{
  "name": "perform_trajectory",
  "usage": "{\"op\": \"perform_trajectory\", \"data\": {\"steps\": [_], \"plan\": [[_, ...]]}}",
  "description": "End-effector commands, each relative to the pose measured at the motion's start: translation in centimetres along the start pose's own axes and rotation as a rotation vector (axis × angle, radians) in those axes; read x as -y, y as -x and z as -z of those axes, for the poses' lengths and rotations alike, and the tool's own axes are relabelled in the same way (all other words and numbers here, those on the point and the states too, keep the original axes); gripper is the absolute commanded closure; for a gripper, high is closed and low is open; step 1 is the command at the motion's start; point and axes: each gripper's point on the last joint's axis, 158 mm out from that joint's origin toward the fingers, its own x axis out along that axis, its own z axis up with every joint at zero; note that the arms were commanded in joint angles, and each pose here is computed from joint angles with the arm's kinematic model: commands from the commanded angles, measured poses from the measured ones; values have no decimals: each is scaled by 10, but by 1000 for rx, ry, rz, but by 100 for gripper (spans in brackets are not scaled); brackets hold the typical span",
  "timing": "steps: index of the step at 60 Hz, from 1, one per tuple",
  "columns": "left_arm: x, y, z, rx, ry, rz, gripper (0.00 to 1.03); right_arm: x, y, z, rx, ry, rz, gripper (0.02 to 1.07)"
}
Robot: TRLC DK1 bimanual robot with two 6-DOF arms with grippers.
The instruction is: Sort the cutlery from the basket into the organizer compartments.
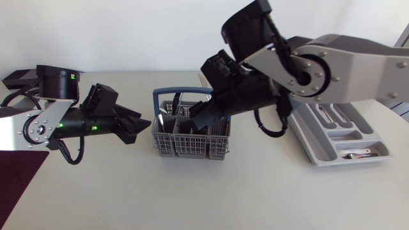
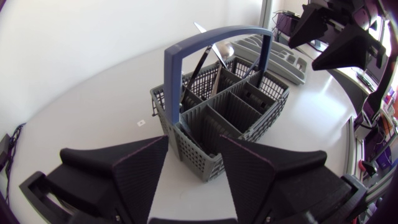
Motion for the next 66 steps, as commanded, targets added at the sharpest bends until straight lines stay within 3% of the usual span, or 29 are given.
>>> {"op": "perform_trajectory", "data": {"steps": [1, 31, 66], "plan": [[-2, -4, 15, -17, 22, 11, 46, -8, -14, -10, 14, -36, -3, 33], [-15, -21, 35, -25, 58, 15, 46, -50, -78, -13, 6, -39, 14, 33], [-35, -30, 54, -37, 102, 3, 46, -46, -128, -11, -18, -108, 87, 33]]}}
